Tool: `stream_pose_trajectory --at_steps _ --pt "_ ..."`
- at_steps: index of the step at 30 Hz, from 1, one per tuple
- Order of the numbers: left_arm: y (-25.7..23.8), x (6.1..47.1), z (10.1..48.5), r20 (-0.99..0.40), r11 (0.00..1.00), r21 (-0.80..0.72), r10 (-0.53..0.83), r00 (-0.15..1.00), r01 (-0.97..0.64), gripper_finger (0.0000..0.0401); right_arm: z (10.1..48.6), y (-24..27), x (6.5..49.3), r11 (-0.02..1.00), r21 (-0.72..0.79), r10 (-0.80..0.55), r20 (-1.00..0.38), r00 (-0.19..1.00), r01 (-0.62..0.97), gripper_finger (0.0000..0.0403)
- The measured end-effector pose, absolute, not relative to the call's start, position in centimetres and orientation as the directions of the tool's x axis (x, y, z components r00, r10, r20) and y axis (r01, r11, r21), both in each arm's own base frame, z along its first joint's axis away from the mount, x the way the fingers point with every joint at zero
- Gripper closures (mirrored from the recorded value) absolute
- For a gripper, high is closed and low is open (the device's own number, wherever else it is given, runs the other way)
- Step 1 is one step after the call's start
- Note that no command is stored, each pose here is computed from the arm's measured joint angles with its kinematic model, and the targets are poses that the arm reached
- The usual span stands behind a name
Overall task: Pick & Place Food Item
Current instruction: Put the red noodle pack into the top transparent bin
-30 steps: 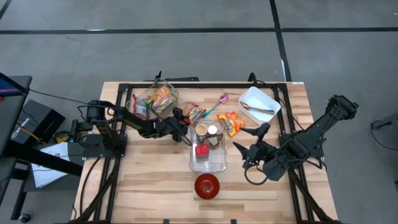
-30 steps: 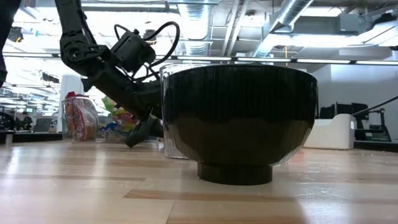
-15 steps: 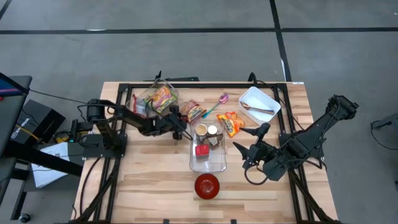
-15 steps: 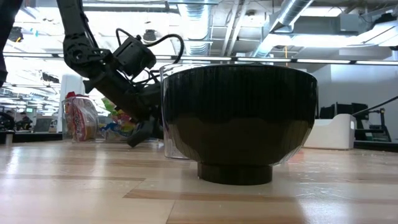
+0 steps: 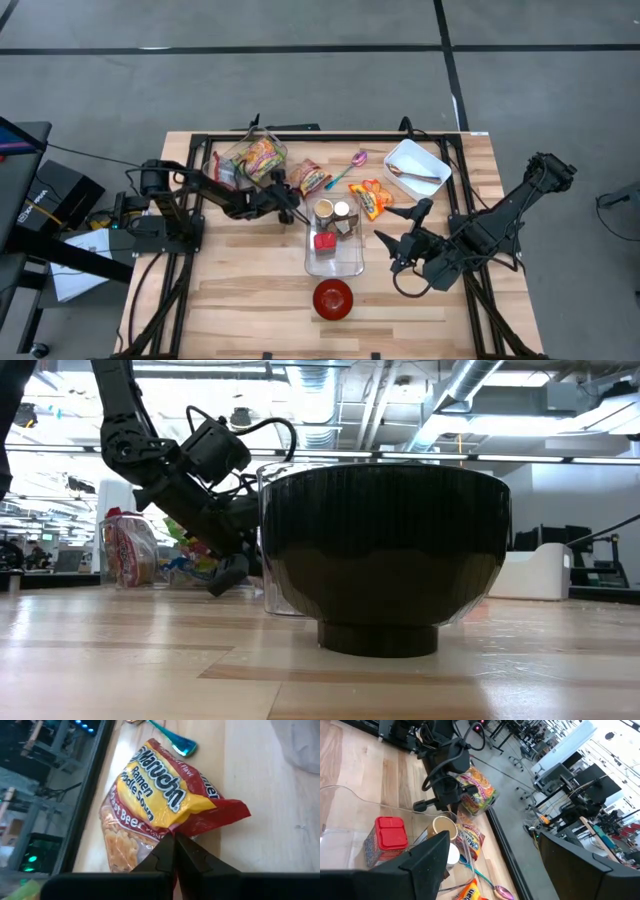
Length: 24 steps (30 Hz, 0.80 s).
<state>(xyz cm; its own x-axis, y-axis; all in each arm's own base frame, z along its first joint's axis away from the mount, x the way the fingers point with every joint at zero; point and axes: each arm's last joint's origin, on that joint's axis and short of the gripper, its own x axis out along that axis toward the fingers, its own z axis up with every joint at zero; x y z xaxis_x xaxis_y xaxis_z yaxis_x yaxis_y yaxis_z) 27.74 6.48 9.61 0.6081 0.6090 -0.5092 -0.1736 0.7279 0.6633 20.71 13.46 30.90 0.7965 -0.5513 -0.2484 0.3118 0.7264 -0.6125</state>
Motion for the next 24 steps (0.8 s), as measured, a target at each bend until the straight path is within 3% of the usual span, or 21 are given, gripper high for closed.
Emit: stream_pose_trajectory --at_steps 18,24 --pt "3.1 27.5 10.0 -0.415 0.566 0.801 0.76 0.499 -0.196 0.0401 30.9 13.5 20.7 0.726 -0.613 -0.551 -0.248 0.796 0.311 0.0104" --pt "1.3 27.3 12.8 -0.343 0.539 0.803 0.766 0.543 -0.254 0.0401 30.9 13.5 20.7 0.726 -0.613 -0.551 -0.248 0.797 0.311 0.0104"
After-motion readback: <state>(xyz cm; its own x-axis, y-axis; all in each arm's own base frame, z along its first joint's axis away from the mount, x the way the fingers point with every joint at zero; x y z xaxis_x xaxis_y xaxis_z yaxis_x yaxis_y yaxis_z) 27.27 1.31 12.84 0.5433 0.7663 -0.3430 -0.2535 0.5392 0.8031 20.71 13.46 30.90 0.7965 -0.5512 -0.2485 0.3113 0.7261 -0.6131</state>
